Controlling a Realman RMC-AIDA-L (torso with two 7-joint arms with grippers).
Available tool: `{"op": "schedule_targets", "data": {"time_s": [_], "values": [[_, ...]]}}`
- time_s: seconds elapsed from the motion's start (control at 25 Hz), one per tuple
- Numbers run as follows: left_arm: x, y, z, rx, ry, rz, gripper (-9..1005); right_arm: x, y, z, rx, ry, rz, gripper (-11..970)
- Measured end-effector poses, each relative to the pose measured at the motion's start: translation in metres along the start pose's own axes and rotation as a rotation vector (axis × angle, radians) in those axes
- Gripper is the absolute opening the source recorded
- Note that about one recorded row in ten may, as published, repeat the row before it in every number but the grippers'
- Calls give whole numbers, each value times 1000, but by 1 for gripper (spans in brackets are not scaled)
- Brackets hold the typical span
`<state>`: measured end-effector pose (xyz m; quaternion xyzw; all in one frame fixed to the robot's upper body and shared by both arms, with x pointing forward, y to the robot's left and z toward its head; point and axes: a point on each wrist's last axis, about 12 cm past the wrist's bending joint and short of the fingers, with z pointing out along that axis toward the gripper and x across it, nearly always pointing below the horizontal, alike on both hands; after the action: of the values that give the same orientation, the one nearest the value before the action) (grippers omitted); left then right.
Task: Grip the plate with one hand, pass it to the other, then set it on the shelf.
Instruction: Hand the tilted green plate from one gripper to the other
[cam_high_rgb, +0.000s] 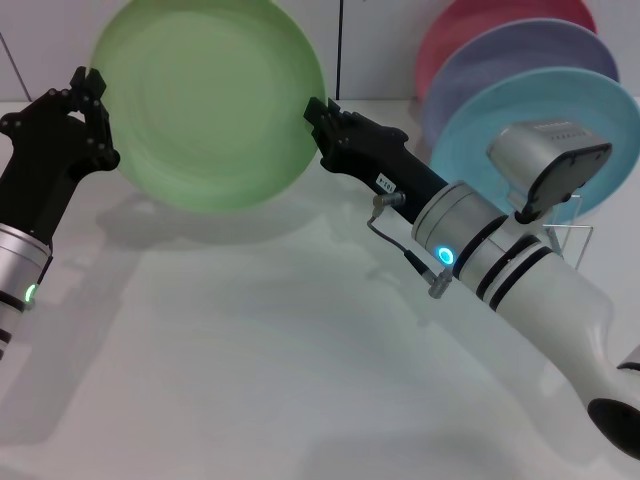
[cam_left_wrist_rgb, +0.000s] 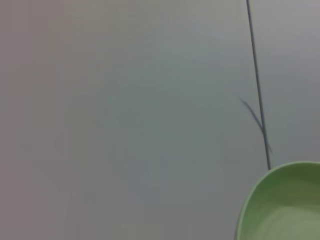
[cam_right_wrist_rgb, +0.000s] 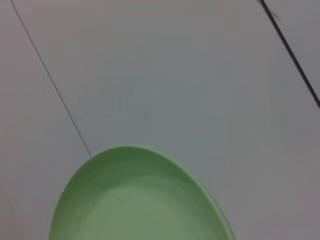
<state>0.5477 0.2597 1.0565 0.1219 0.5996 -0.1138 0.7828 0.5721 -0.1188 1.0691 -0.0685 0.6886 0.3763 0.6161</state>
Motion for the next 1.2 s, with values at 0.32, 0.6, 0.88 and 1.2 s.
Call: {"op": "schedule_targets", "data": {"time_s": [0.32, 0.6, 0.88, 1.2], "values": [[0, -2, -1, 30, -3, 13, 34, -2, -1, 2, 9, -6, 4, 92], [-1, -1, -2, 31, -7, 17, 34, -3, -1, 2, 9, -7, 4, 92], [-1, -1, -2, 30, -6, 17, 33, -3, -1, 2, 8, -7, 4, 91], [-1, -4, -2, 91, -1, 38, 34, -3, -1, 2, 9, -6, 3, 91]]}}
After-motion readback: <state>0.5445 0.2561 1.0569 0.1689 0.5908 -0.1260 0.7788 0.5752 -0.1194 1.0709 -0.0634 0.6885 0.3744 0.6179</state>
